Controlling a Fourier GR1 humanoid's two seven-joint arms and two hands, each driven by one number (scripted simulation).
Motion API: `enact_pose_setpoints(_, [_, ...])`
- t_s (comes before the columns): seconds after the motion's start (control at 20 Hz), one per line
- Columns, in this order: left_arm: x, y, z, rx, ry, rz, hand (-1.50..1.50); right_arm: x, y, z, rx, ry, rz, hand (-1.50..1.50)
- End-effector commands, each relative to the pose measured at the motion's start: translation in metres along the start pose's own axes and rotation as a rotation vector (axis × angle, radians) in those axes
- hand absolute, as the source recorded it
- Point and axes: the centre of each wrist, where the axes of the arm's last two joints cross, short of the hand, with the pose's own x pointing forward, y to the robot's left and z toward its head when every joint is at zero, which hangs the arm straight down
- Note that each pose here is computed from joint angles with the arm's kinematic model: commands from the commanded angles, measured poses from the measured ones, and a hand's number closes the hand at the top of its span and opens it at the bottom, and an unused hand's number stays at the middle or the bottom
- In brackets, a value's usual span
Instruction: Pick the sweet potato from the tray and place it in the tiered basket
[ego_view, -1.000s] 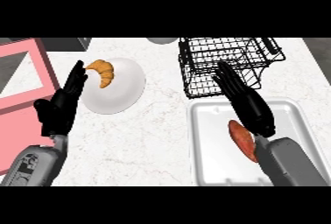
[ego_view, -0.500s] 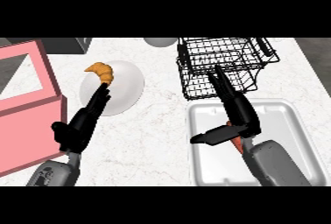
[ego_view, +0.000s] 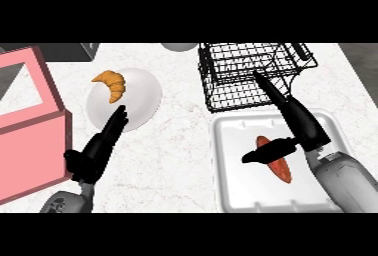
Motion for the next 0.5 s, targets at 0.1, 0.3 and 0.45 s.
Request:
enact_pose_setpoints(0.1, [0.005,0.005,-0.004,-0.004,-0.002,-0.011,0.00,0.029,-0.051,0.005,0.204,0.261,0.550,-1.50])
enact_pose_setpoints(0.3, [0.003,0.007,-0.003,-0.012,-0.001,0.007,0.00,0.068,-0.056,0.008,0.353,0.348,0.783,-1.50])
enact_pose_setpoints(0.45, [-0.004,0.009,0.000,0.002,0.011,0.003,0.00,0.099,-0.049,0.007,0.445,0.402,0.842,-1.50])
